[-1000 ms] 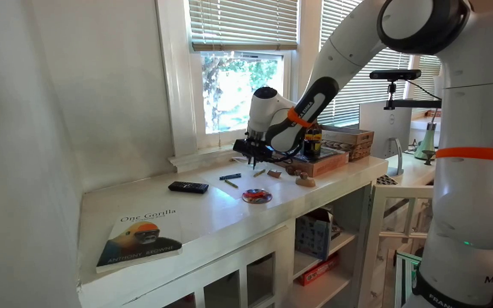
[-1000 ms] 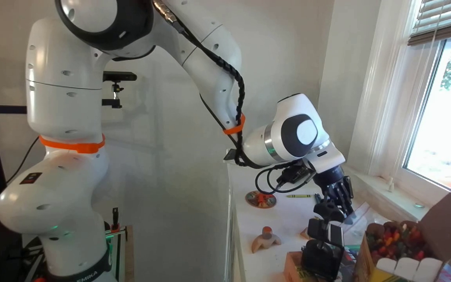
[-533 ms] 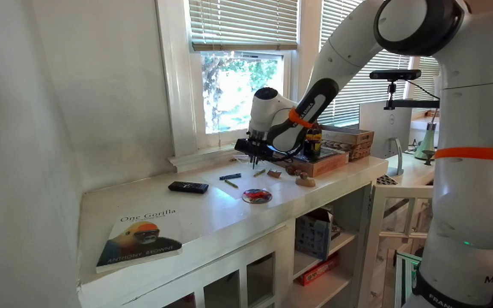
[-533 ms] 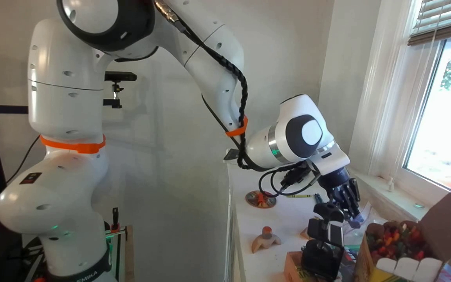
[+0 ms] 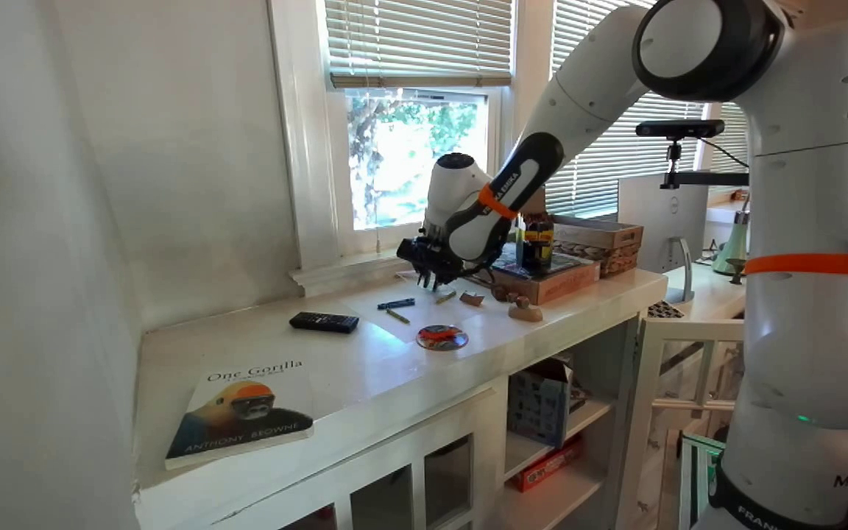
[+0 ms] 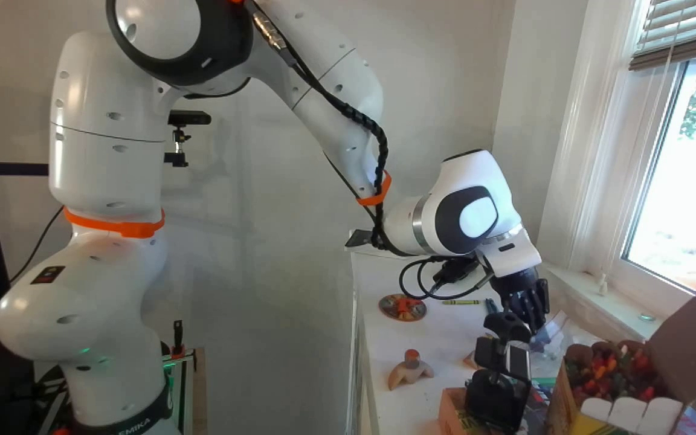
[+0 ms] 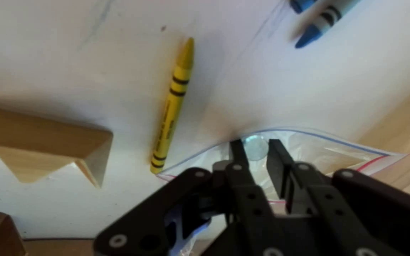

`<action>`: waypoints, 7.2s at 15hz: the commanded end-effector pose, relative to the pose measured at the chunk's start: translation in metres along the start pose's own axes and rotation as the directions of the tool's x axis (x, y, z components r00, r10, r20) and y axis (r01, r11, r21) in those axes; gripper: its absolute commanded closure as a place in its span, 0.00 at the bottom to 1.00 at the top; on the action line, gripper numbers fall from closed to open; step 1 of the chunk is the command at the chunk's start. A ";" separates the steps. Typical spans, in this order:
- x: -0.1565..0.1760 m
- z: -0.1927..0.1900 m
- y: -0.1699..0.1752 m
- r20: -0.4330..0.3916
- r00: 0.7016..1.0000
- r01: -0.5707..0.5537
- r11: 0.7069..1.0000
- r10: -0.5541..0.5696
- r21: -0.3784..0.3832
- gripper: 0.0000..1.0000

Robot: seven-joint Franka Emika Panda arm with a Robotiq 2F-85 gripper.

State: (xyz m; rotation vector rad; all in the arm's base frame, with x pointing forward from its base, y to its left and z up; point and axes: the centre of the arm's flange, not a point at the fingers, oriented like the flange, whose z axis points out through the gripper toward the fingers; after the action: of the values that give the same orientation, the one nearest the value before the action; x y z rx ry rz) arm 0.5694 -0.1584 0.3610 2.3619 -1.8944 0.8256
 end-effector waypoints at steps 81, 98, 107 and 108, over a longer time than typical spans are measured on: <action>0.101 0.034 -0.104 -0.273 0.659 0.739 0.672 -0.701 0.059 0.14; 0.107 0.043 -0.102 -0.267 0.648 0.751 0.657 -0.713 0.069 0.37; 0.109 0.044 -0.103 -0.265 0.655 0.746 0.662 -0.708 0.076 0.94; 0.110 0.044 -0.103 -0.265 0.654 0.746 0.662 -0.708 0.074 0.96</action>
State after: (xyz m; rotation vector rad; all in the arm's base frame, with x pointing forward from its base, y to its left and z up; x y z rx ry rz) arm 0.6860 -0.2381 0.4047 2.6198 -0.6511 1.1121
